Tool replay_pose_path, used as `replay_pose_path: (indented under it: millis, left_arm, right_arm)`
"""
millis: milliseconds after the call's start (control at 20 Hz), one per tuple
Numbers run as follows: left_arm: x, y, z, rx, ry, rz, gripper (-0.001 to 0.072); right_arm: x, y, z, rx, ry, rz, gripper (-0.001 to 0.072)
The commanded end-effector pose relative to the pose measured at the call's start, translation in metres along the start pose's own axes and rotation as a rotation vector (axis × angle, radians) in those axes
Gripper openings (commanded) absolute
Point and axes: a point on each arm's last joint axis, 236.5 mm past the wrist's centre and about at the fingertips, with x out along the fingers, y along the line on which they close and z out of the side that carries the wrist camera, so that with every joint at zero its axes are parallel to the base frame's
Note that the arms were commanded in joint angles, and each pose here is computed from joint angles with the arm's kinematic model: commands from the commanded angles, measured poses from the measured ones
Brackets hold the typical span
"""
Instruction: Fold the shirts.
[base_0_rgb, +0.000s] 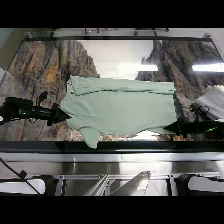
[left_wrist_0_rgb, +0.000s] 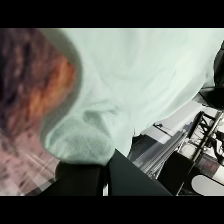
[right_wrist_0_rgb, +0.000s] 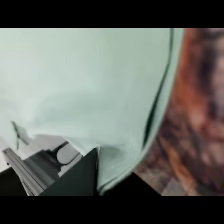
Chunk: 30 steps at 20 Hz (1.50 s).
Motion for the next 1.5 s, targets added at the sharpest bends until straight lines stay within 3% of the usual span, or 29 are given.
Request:
replay_pose_path:
  millis: [0,100,250,450,700,850,950,1050,1250,1450]
  left_arm:
    - [-0.001,-0.006,-0.001,0.003,0.007,-0.019,0.0030]
    - [-0.012,-0.033,-0.008,0.024,0.054,-0.114,0.0029]
    - [-0.048,-0.099,-0.029,0.191,0.130,-0.281,0.0029]
    - [-0.105,-0.198,-0.058,0.572,0.016,-0.365,0.0029]
    - [-0.189,-0.302,-0.125,1.055,-0.285,-0.238,0.0029]
    - [-0.250,-0.348,-0.158,1.256,-0.584,-0.010,0.0030]
    - [-0.281,-0.369,-0.165,1.308,-0.762,0.131,0.0030]
    - [-0.292,-0.378,-0.167,1.335,-0.800,0.174,0.0030]
    - [-0.280,-0.355,-0.130,1.210,-0.636,0.021,0.0030]
    - [-0.217,-0.314,-0.079,1.051,-0.341,-0.181,0.0029]
  right_arm:
    - [-0.006,0.052,0.009,-0.030,-0.022,0.183,0.0023]
    - [-0.020,0.076,0.010,-0.088,-0.025,0.225,0.0023]
    - [-0.064,0.126,0.019,-0.204,-0.134,0.288,0.0023]
    - [-0.155,0.226,0.012,-0.468,-0.465,0.415,0.0022]
    - [-0.246,0.328,-0.042,-0.818,-0.924,0.394,0.0023]
    - [-0.292,0.391,-0.073,-0.967,-1.026,0.580,0.0023]
    - [-0.320,0.418,-0.080,-1.026,-1.049,0.656,0.0022]
    - [-0.334,0.434,-0.078,-1.082,-1.047,0.628,0.0023]
    - [-0.317,0.401,-0.031,-0.966,-0.958,0.439,0.0023]
    - [-0.255,0.345,0.023,-0.829,-0.808,0.256,0.0022]
